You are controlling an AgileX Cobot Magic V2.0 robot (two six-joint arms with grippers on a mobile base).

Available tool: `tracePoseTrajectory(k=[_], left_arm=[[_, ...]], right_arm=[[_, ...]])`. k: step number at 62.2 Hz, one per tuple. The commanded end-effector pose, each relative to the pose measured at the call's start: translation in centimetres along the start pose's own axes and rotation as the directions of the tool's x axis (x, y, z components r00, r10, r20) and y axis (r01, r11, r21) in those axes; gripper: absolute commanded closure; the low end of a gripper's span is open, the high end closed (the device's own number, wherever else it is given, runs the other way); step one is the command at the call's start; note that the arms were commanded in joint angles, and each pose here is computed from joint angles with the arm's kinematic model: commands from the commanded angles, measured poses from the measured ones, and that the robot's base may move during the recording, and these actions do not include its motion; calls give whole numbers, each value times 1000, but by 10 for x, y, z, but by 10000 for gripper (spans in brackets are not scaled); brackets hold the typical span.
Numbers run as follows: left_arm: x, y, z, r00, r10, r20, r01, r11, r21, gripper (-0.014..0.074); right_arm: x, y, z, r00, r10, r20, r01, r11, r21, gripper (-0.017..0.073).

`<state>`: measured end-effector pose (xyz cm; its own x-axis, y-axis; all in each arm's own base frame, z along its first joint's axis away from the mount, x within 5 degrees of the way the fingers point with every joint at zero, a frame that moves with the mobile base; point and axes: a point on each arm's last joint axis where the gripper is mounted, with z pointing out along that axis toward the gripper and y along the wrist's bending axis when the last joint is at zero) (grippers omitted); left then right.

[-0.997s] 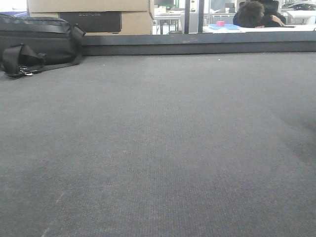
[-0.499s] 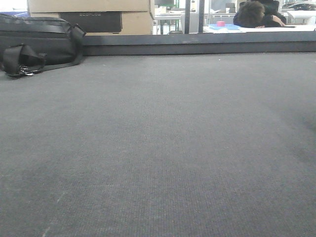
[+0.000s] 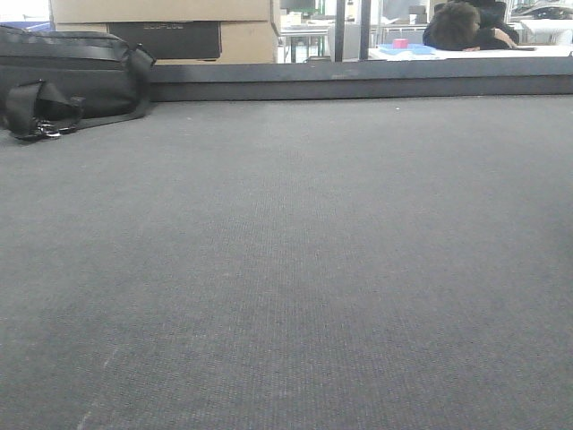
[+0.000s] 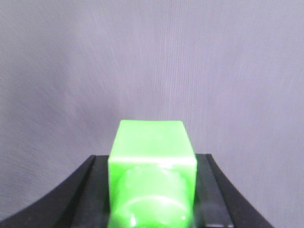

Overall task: Grab block from conveyor and place in blue bin
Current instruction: 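Lift the green and blue bricks off the belt with both grippers, then turn the base away from the conveyor while holding both bricks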

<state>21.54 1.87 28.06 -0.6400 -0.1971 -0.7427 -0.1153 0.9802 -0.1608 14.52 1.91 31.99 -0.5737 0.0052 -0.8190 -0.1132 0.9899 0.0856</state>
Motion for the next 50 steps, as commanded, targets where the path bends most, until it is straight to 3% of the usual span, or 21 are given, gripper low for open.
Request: tracePoseTrajectory(k=[1,7,16,20,34,42,50], left_arm=[[11,2,-24,982,-7,189,10,1000,-14,705],[25,2,-48,947,5,320,1,1000,-19,705],[42,1,-86,879,94,468,-77,995,-56,705],[46,0,-105,833,122,539,-100,992,-70,705],[61,-5,-147,710,128,693,-117,991,-63,705],[65,-6,-156,674,127,728,-128,990,-54,705],[66,-9,-156,678,121,726,-170,986,-6,705]], right_arm=[[10,0,-13,993,-8,115,8,1000,2,721],[24,0,-24,985,-10,171,10,1000,1,721],[29,0,-38,969,-14,246,14,1000,-1,721],[26,0,-45,950,-15,311,15,1000,0,721],[21,1,-62,891,-17,454,18,1000,1,721],[21,1,-65,885,-17,466,19,1000,0,721],[20,1,-67,874,-17,485,20,1000,1,721]])
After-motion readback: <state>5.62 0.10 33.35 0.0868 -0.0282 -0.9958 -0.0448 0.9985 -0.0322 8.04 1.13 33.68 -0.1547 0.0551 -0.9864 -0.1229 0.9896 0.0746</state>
